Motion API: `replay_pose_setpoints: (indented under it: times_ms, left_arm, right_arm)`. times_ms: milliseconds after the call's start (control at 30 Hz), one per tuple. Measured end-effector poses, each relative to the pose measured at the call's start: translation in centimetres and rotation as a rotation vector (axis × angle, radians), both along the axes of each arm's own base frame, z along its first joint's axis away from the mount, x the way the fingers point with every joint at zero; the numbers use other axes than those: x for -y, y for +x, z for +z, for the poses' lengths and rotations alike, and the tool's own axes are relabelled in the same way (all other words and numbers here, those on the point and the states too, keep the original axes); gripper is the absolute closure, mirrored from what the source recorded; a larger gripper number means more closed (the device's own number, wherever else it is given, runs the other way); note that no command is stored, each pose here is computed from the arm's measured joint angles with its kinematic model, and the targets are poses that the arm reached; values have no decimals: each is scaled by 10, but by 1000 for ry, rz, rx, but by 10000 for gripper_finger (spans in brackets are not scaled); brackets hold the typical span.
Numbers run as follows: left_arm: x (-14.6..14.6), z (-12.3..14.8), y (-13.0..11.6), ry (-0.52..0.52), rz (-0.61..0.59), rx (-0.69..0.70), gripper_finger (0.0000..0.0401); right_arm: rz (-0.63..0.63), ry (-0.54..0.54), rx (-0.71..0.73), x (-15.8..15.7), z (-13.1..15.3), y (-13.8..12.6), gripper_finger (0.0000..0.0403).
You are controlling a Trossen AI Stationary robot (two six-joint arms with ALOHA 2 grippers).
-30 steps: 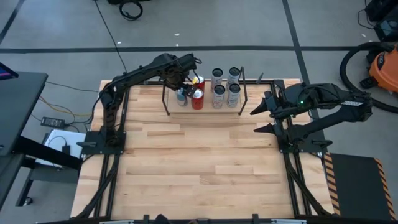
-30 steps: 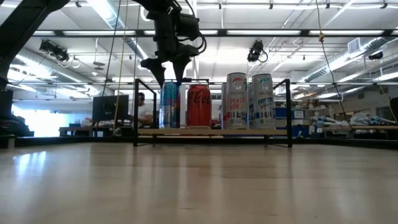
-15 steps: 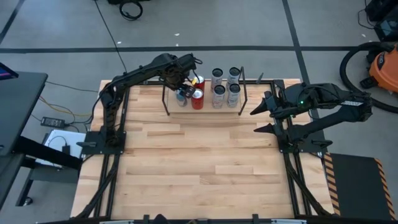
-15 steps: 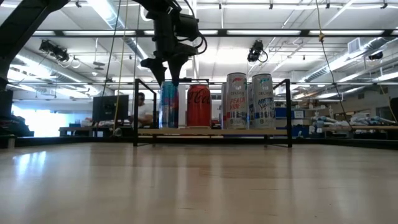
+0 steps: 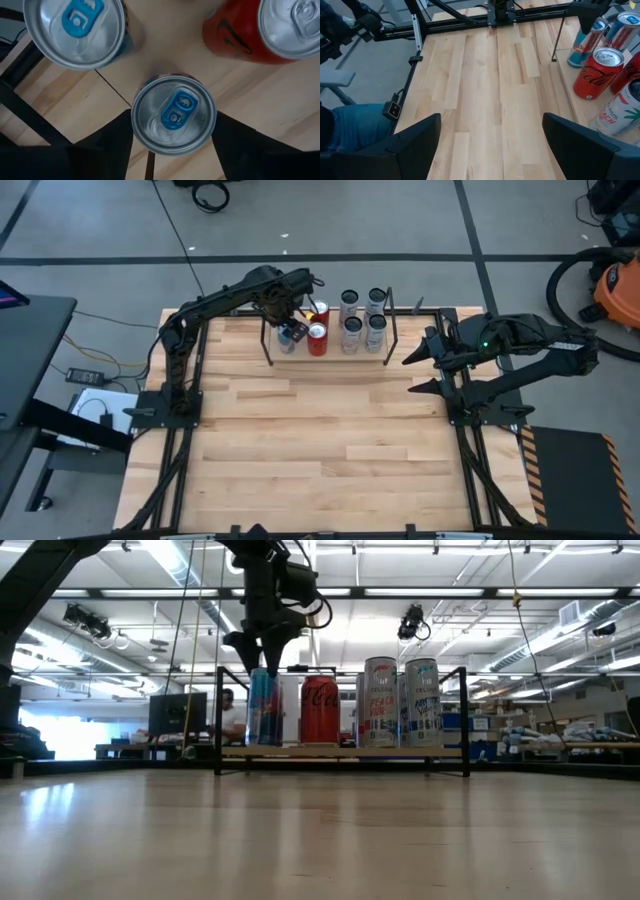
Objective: Place canned beverage on shelf
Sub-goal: Put the blue soda can on the shelf aligned with the other blue soda can
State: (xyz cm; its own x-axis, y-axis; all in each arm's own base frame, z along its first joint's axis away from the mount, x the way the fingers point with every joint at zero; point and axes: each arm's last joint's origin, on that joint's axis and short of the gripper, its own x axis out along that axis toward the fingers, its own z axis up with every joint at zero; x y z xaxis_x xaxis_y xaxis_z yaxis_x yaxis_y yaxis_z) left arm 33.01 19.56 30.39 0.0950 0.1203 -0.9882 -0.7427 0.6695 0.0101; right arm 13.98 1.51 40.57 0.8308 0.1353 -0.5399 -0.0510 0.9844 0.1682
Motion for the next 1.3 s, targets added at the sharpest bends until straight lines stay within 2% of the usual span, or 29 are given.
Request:
replay_pose_setpoints:
  times_ms: [267, 1300]
  left_arm:
    - [0, 0, 1, 4, -2, 4, 146]
    - [2, -1, 0, -10, -28, -10, 142]
  right_arm:
    - [0, 0, 0, 0, 0, 0, 45]
    - [-10, 15, -2, 0, 0, 0, 45]
